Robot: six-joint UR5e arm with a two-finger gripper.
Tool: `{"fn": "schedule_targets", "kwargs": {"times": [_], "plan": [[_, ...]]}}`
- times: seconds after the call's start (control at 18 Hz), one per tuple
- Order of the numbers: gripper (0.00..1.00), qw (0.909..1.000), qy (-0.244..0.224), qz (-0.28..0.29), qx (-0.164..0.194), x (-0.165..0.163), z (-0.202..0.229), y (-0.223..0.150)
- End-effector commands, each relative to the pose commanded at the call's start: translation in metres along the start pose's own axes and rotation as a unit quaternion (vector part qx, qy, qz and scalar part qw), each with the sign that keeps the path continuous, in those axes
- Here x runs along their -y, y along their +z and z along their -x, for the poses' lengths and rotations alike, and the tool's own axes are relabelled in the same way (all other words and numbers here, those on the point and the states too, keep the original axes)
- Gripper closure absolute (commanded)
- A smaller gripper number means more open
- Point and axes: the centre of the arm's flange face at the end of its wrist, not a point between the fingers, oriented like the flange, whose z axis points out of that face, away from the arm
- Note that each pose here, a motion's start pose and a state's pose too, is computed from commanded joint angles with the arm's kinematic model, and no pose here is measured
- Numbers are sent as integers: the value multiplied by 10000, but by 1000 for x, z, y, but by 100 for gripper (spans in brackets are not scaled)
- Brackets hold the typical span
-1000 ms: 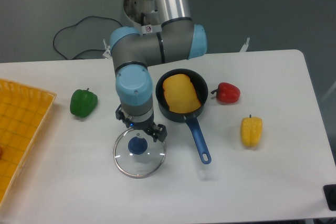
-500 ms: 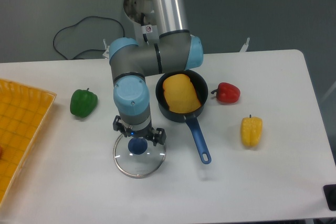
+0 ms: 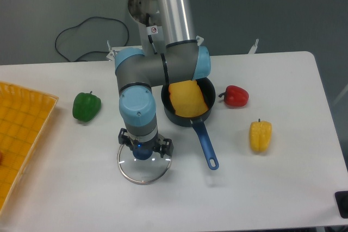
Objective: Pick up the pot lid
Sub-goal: 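Close the gripper on the blue knob of the glass lid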
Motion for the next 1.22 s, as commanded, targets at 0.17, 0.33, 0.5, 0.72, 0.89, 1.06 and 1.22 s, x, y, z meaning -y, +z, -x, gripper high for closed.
{"fn": "schedule_targets", "kwargs": {"times": [0.17,0.33,0.5,0.72,0.89,1.06,1.22], "plan": [[0,10000,30,63,-13,1,-5,8],[0,9999,37,90,-25,0,-7,10],[0,9999,37,104,-32,-1,-7,12],[0,9999,37,118,-38,-1,-8,13],[0,9999,45,119,-38,-1,-9,13],[0,9999,44,125,-42,-1,-9,14],[0,9999,44,125,-42,-1,-9,14]]}}
